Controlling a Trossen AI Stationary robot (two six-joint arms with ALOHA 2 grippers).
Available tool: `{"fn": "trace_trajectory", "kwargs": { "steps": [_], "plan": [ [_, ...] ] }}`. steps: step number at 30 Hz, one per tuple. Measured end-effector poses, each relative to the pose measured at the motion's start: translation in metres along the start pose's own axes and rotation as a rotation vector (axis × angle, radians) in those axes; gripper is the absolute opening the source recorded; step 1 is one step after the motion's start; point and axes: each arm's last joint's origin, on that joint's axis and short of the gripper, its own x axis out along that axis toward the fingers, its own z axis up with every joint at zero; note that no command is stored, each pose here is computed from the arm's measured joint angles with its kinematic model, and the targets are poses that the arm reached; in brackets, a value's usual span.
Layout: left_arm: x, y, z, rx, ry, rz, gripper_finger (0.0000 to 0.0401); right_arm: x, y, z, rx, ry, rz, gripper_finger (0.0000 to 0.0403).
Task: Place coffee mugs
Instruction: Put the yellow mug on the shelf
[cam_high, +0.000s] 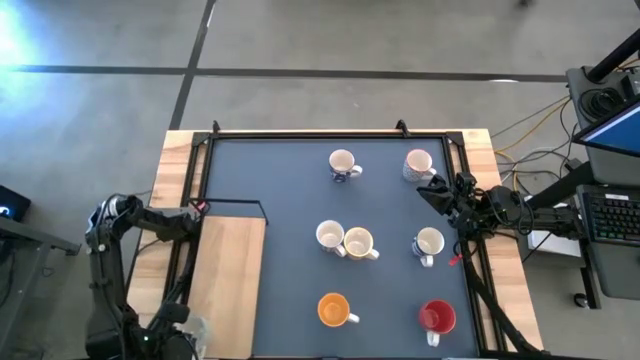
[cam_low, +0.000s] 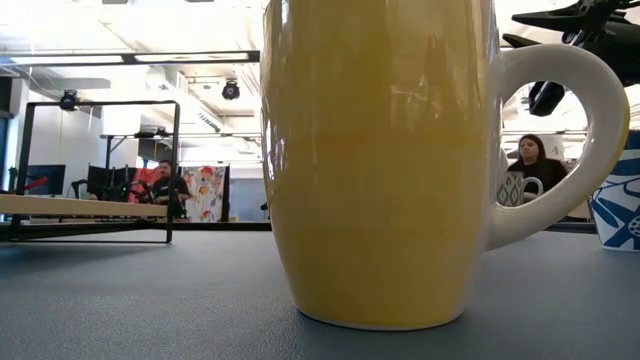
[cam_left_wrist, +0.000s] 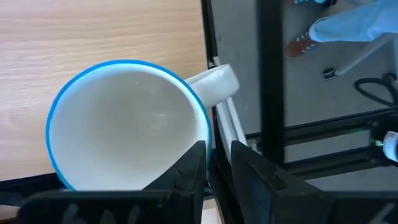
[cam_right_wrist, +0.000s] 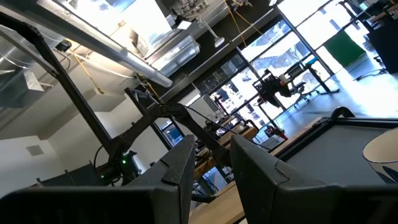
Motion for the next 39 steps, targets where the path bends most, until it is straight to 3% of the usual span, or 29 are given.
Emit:
{"fn": "trace_trajectory", "kwargs": {
  "steps": [9, 16, 23, 31, 39],
  "plan": [
    [-0.016, 0.000, 0.002, 0.004, -0.032, 0.011, 0.0059, 0.000, 0.000, 0.000, 0.000, 0.000, 0.000, 0.0093],
    [-0.031, 0.009, 0.006, 0.029, -0.129, 0.131, 0.0059, 0.000, 0.000, 0.000, 0.000, 0.000, 0.000, 0.0093],
    [-0.025, 0.026, 0.025, 0.090, -0.177, 0.255, 0.0059, 0.000, 0.000, 0.000, 0.000, 0.000, 0.000, 0.0093],
    [-0.024, 0.033, 0.033, 0.182, -0.169, 0.287, 0.0059, 0.000, 0.000, 0.000, 0.000, 0.000, 0.000, 0.0093],
    [-0.031, 0.053, 0.057, 0.180, -0.211, 0.325, 0.0059, 0.000, 0.000, 0.000, 0.000, 0.000, 0.000, 0.0093]
  ]
}}
